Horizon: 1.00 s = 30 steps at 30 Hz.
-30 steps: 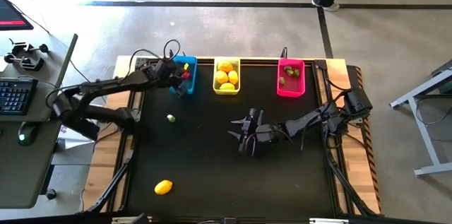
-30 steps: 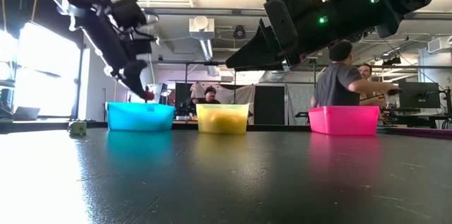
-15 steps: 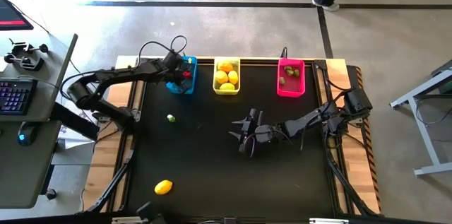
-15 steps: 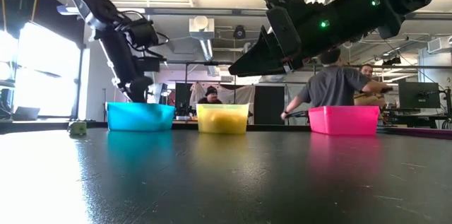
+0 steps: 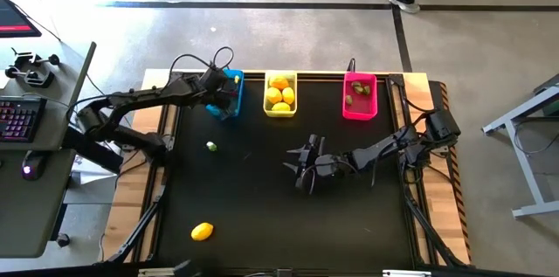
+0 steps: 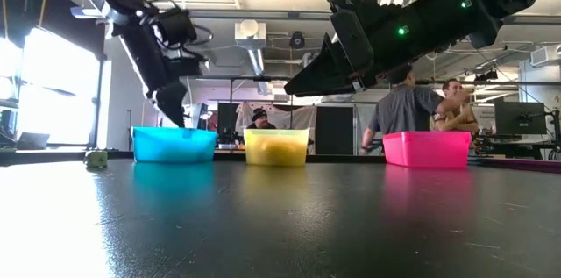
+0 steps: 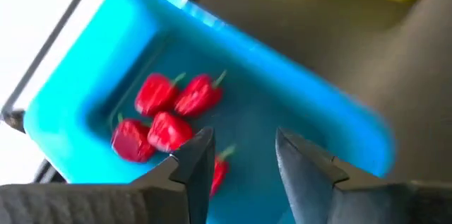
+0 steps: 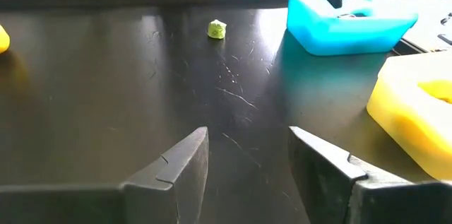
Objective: Sort produce into baskets
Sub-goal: Put the green bell pepper into the pink bin
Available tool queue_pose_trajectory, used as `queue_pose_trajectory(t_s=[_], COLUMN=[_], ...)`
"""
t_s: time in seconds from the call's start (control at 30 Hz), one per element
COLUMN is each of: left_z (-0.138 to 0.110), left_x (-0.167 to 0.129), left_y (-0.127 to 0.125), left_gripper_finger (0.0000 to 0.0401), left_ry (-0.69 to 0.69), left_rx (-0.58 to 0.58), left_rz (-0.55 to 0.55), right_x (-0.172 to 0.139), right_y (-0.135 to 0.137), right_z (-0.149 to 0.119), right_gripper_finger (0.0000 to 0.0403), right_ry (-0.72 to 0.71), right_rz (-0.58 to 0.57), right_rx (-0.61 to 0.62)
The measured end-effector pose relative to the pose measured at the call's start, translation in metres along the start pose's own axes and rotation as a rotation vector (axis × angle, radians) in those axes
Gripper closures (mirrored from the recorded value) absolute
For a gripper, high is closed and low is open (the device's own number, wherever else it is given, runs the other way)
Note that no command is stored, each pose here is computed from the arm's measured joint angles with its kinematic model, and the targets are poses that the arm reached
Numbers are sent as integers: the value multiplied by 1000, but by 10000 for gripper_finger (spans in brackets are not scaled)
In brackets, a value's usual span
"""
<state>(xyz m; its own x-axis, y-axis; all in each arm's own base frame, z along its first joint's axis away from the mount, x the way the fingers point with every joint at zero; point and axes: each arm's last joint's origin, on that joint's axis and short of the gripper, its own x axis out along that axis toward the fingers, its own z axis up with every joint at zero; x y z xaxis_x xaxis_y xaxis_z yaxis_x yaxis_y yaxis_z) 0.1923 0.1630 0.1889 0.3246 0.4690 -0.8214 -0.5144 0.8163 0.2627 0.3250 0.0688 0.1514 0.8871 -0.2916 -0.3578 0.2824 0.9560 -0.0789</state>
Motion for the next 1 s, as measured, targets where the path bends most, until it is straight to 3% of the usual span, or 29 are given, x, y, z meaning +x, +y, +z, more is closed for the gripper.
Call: queue_pose_trajectory(t_s=[0.2, 0.47, 0.6, 0.7, 1.0], left_z=[2, -16, -33, -43, -57], left_x=[-25, -66, -81, -84, -63], left_y=[-27, -89, -114, -124, -145], left_gripper_finger=[256, 256, 256, 256, 256], left_ry=[-109, -101, -3, 118, 355], left_rx=[80, 283, 419, 516, 803], left_rz=[-53, -267, -336, -310, -282], right_x=[0, 0, 0, 0, 0], right_y=[0, 0, 0, 0, -1], right_z=[0, -1, -1, -1, -2], right_gripper_finger=[219, 187, 173, 171, 171], right_ry=[1, 8, 8, 8, 16], right_rz=[0, -1, -1, -1, -3], right_rx=[0, -14, -14, -15, -19])
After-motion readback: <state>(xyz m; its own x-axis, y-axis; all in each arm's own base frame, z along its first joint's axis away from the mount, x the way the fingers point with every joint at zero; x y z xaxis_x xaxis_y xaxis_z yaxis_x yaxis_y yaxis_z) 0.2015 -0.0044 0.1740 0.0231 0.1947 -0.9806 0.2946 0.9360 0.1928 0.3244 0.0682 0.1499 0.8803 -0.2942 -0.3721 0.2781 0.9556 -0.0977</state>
